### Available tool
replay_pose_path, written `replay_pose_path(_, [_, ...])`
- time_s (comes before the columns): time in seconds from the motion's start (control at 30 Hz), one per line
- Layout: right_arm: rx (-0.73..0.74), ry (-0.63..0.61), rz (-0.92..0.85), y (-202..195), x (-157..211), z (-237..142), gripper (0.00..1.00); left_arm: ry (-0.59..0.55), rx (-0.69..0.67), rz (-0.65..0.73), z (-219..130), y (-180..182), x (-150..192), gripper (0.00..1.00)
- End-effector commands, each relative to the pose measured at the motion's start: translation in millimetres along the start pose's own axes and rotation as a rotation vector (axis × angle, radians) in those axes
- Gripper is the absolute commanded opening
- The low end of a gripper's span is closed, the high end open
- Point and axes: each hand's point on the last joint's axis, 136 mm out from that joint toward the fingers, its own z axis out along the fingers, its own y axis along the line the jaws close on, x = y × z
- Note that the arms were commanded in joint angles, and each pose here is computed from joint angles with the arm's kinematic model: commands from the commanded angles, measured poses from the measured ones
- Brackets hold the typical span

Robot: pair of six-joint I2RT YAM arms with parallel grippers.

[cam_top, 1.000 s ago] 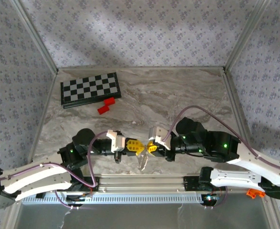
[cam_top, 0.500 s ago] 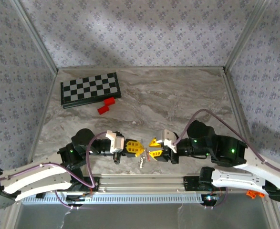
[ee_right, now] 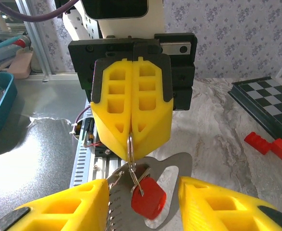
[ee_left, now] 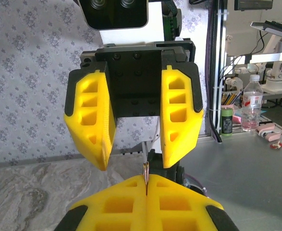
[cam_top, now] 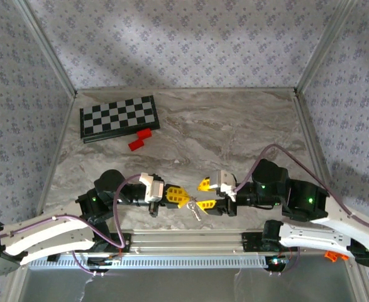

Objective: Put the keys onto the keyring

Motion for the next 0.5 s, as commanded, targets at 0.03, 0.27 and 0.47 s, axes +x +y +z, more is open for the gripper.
replay_pose_path(0.03, [-0.028,-0.038,-0.015,5.3,-10.3,-1.2,0.39,-0.07,0.034,0.035,-2.2,-7.1,-26.3,0.0])
replay_pose_path(0.27, [-0.08,0.012,0.005,12.3,1.4,7.7,0.25,-0.074,0.038,0.037,-3.5,-8.5,-26.8,0.0])
replay_pose_path(0.47, [-0.095,0.024,0.01,14.5,6.9,11.5,0.2,-0.077,0.038,0.036,-4.4,-9.1,-27.3,0.0])
